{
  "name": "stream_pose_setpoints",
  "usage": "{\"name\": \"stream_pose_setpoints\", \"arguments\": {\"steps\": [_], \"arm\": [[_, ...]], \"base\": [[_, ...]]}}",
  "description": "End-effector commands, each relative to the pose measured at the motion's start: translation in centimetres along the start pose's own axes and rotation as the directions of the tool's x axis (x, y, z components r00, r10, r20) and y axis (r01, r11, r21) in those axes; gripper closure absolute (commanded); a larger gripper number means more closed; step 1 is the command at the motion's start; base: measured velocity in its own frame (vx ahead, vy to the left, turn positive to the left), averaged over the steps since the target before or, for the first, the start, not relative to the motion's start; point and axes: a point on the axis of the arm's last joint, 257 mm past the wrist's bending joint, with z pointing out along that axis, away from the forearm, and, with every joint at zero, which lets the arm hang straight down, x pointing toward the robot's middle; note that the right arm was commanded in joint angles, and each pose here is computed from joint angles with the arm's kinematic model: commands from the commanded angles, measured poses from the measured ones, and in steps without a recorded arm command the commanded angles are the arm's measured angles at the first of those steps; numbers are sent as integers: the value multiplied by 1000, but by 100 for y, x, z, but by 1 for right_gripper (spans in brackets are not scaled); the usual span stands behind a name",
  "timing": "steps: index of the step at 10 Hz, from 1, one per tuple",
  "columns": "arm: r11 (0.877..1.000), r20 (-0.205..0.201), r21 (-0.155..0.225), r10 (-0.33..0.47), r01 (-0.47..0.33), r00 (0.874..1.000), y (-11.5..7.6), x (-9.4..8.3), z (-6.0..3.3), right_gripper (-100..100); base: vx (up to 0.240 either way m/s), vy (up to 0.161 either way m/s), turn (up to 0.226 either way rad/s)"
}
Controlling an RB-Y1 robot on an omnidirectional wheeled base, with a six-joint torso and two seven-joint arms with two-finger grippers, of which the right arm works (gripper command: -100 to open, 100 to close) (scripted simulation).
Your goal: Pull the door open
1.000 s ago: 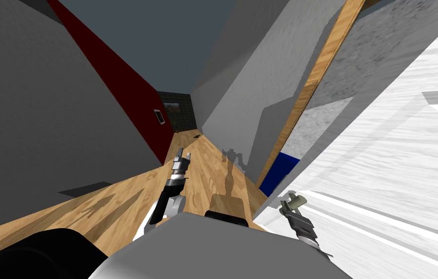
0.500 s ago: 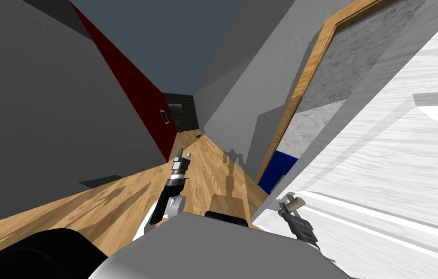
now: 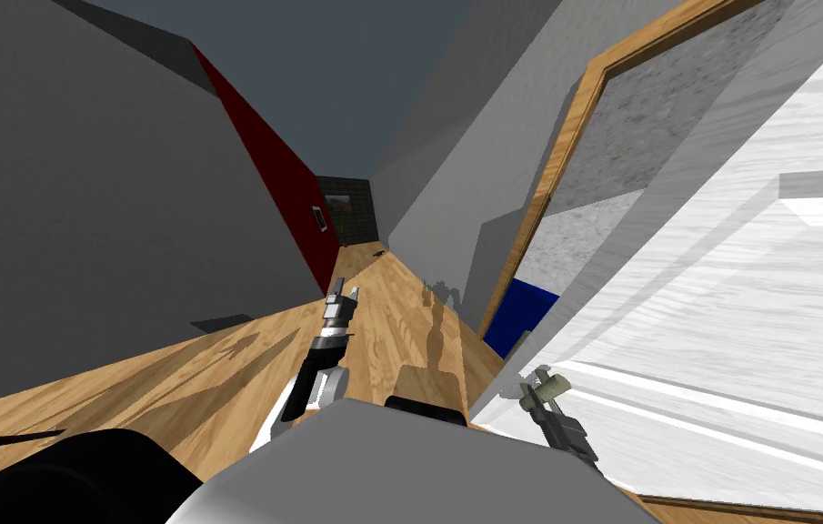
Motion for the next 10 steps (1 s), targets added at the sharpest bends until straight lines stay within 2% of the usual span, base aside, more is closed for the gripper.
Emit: {"name": "stream_pose_setpoints", "arguments": {"steps": [1,2,3,10], "arm": [[1000,0,27,0,0,1000,-34,12,-64,100],[1000,-2,17,-1,1,1000,-18,12,-21,100],[999,2,33,0,0,1000,-30,-4,-70,100],[996,0,92,-1,1,1000,-36,8,-212,100]], "base": [[-253,-7,52],[-110,-5,8],[-127,-18,119],[-194,-51,120]]}}
